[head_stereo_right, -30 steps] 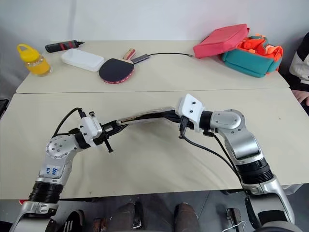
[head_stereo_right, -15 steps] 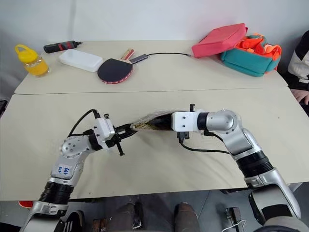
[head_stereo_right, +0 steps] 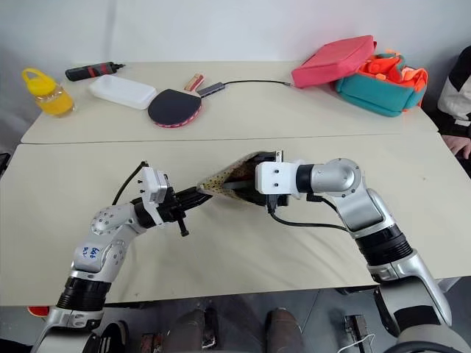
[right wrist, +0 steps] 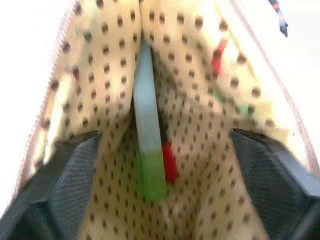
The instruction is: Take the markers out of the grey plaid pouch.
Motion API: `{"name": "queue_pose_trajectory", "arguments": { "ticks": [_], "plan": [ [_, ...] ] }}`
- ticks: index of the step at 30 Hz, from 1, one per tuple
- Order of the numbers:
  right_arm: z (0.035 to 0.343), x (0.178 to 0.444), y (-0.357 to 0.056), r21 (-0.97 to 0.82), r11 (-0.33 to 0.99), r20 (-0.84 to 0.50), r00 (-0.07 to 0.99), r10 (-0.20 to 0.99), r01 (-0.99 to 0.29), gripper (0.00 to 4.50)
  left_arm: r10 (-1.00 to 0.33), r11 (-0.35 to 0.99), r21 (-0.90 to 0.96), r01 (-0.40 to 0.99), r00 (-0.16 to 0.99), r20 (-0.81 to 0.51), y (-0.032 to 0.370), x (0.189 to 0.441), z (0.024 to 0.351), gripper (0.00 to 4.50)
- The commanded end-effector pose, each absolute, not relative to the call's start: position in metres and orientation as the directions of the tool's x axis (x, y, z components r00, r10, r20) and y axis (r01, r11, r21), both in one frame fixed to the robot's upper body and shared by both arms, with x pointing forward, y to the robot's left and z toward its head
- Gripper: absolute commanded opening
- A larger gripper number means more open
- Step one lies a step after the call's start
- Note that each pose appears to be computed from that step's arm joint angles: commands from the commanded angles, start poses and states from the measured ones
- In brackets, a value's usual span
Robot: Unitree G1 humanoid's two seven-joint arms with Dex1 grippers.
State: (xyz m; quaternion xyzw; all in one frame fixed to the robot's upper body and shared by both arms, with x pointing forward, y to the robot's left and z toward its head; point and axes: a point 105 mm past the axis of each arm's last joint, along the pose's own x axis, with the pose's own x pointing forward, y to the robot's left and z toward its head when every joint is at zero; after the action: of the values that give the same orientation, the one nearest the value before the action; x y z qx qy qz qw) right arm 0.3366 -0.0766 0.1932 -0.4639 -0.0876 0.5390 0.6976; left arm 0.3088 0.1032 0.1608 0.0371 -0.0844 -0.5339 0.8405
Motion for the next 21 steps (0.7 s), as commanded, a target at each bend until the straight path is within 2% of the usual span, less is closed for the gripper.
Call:
{"name": "queue_pose_trajectory", "arguments": {
  "ticks": [1, 4, 10, 17, 21],
  "plan": [
    [0.206, 0.331, -0.081, -0.774, -0.039, -0.374, 0.407, 0.833, -0.632, 2.74, -0.914, 0.389, 0.135, 0.911, 0.363, 0.179, 0.095, 0.301, 0.18, 0.0],
    [0.207, 0.33, -0.08, -0.783, -0.095, -0.415, 0.403, 0.816, -0.614, 1.75, -0.914, 0.372, 0.054, 0.927, 0.355, 0.197, 0.092, 0.3, 0.177, 0.0],
    [0.203, 0.331, -0.081, -0.736, -0.185, -0.528, 0.381, 0.759, -0.651, 1.75, -0.915, 0.311, -0.12, 0.943, 0.331, 0.23, 0.083, 0.295, 0.172, 0.0],
    [0.179, 0.338, -0.09, -0.656, -0.254, -0.659, 0.375, 0.652, -0.711, 1.75, -0.926, 0.298, -0.13, 0.946, 0.319, 0.201, 0.074, 0.291, 0.163, 0.0],
    [0.171, 0.336, -0.088, -0.627, -0.255, -0.678, 0.356, 0.643, -0.736, 1.75, -0.922, 0.309, -0.132, 0.942, 0.331, 0.204, 0.075, 0.291, 0.162, 0.0]
  ]
}}
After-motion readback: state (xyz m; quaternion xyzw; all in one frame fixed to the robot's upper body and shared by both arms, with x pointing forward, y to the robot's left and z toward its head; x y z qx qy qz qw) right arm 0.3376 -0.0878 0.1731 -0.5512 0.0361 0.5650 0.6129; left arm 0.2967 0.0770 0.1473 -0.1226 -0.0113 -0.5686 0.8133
